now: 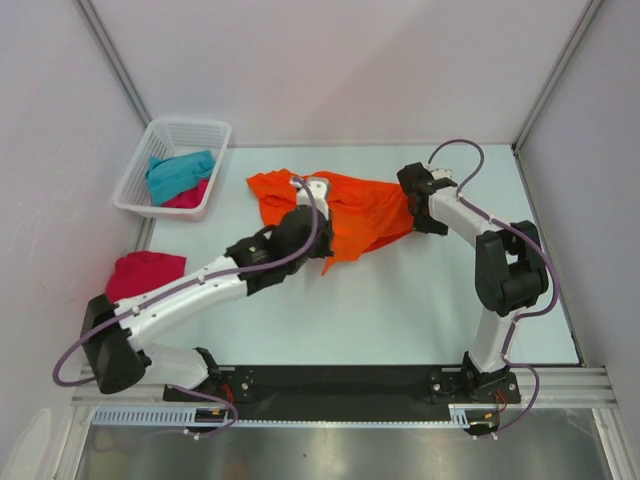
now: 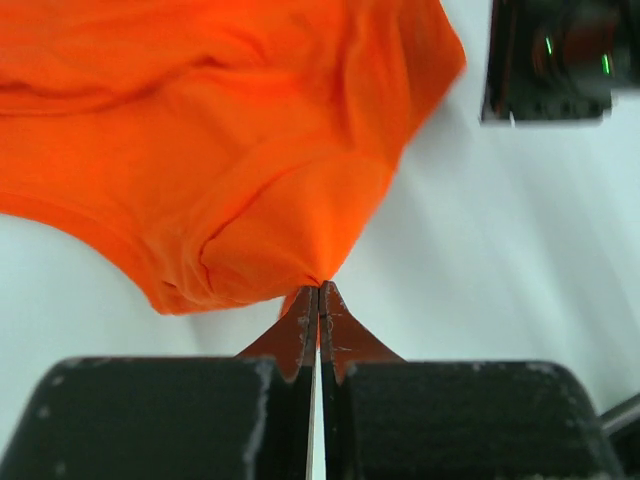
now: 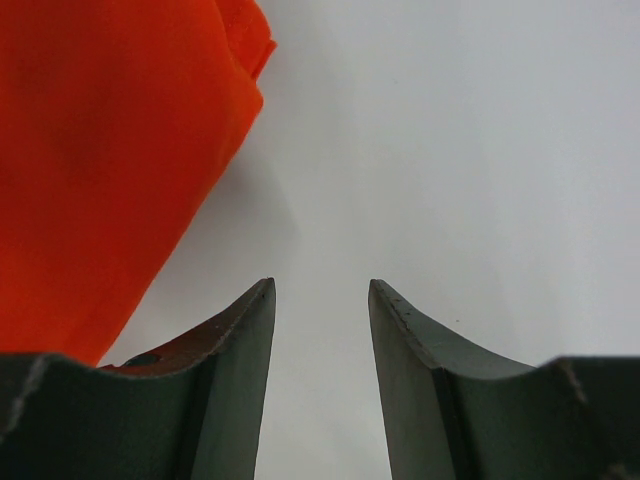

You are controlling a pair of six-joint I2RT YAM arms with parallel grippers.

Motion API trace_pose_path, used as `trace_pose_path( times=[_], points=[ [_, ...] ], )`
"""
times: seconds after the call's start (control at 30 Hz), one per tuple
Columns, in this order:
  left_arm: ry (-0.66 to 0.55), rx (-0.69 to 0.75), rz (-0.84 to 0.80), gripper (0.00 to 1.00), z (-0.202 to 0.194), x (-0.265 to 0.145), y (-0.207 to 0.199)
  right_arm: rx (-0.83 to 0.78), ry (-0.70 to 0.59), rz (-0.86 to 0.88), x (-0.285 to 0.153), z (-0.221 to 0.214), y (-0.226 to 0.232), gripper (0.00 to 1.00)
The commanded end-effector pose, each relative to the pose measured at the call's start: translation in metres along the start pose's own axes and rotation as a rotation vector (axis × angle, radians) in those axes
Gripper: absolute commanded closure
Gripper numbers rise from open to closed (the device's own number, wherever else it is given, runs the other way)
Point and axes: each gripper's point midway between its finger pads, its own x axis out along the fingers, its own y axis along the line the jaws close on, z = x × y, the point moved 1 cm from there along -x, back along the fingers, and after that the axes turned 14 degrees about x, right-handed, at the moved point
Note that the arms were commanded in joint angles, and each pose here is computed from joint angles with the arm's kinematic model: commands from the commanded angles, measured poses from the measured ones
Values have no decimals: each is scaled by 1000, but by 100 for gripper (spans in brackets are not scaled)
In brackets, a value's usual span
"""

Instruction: Fold and stack the t-shirts

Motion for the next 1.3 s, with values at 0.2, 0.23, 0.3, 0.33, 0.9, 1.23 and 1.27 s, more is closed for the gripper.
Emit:
trace_pose_path(
  times=[0.2,0.23,0.3,0.33,0.9,1.23,1.27],
  points=[
    [-113,-61,237,100,76,-54,85,39,-3,149,-28,-13,43,50],
    [-145,-79,253,100,88,-64,93,26,-8,165,-33,-16,49,49],
    [-159,-91,291,100,96,-73,109,23,-17,181,-39,-16,53,49],
    [-184,-103,317,100,107,-83,116,18,-23,186,-41,-17,56,49],
    [-228,-211,485,100,115,-141,181,-26,-20,180,-36,-30,75,48],
    [-165,-195,462,100,97,-114,174,-82,-51,260,-83,-47,108,49],
    [-162,-195,461,100,95,-112,174,-94,-59,266,-90,-48,111,49]
  ],
)
